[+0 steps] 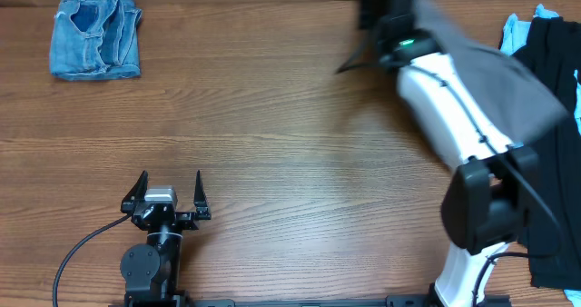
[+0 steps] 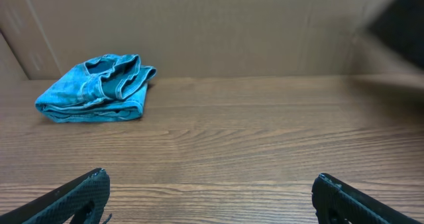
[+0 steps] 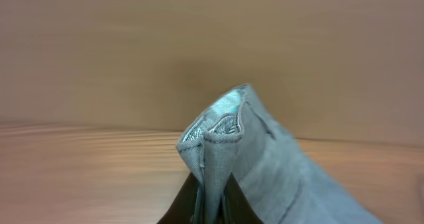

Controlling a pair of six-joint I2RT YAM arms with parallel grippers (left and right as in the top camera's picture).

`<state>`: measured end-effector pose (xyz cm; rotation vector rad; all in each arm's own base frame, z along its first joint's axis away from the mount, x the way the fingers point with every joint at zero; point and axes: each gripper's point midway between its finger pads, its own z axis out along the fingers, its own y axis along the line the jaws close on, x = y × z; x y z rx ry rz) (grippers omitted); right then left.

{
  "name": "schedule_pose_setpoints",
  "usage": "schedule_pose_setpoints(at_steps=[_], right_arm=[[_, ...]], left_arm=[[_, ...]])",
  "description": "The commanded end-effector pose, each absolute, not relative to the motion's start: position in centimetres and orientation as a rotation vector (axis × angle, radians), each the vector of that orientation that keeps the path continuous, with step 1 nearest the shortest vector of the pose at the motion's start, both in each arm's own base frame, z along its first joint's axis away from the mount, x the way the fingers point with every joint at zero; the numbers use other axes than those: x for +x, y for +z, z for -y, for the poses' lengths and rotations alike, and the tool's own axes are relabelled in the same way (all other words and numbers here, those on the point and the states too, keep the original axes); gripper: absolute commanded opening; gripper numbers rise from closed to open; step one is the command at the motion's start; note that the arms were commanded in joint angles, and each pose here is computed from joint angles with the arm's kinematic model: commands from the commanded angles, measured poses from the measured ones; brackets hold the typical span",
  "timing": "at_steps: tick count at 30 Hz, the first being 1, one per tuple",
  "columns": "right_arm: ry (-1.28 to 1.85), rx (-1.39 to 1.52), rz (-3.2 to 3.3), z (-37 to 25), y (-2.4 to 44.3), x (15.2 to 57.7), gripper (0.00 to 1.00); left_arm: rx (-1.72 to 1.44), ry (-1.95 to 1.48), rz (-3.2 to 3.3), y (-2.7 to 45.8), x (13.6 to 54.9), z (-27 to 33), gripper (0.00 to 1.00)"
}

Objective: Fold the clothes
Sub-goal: 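Pull the grey shorts left with the right gripper and lay them flat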

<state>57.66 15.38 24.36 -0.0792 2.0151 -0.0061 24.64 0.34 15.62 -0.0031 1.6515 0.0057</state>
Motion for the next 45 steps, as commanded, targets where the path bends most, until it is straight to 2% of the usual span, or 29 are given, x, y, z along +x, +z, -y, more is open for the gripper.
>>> schedule_pose_setpoints(at_steps=[1, 8, 14, 17, 21, 27, 32, 34, 35, 38, 42, 45], right_arm=[[0.393, -0.154, -2.008, -25.6, 25.5, 54.9, 0.04], [0.640, -0.322, -2.122, -39.2, 20.2, 47.7, 0.04], [0.673, -0.392, -2.108, -43.5, 20.0, 44.2, 0.05], [0.699, -0.403, -2.073, -44.5, 20.8, 43.7, 0.22], [0.647, -0.444, -2.020, -44.2, 21.5, 44.5, 0.38], [0.503, -0.446, -2.021, -40.2, 22.3, 46.7, 0.60], [0.279, -0.281, -2.132, -30.9, 22.3, 49.8, 0.84], [0.203, -0.217, -2.215, -26.3, 21.3, 50.5, 0.93], [0.170, -0.181, -2.259, -24.2, 20.6, 50.7, 1.00], [0.059, -0.092, -2.434, -17.4, 17.6, 50.2, 1.00], [-0.060, 0.094, -2.690, -9.1, 13.7, 47.1, 1.00], [0.101, 0.235, -2.808, -6.7, 11.9, 45.7, 1.00]], left_arm=[[0.028, 0.000, -1.644, 15.7, 24.6, 0.1, 1.00], [0.028, -0.001, -1.644, 15.7, 24.6, 0.1, 1.00], [0.028, -0.001, -1.644, 15.7, 24.6, 0.1, 1.00], [0.028, 0.000, -1.644, 15.7, 24.6, 0.1, 1.00], [0.028, -0.001, -1.644, 15.7, 24.6, 0.1, 1.00], [0.028, -0.001, -1.644, 15.7, 24.6, 0.1, 1.00], [0.028, 0.000, -1.644, 15.7, 24.6, 0.1, 1.00], [0.028, -0.001, -1.644, 15.7, 24.6, 0.1, 1.00], [0.028, -0.001, -1.644, 15.7, 24.6, 0.1, 1.00], [0.028, -0.001, -1.644, 15.7, 24.6, 0.1, 1.00], [0.028, -0.001, -1.644, 15.7, 24.6, 0.1, 1.00], [0.028, -0.001, -1.644, 15.7, 24.6, 0.1, 1.00]])
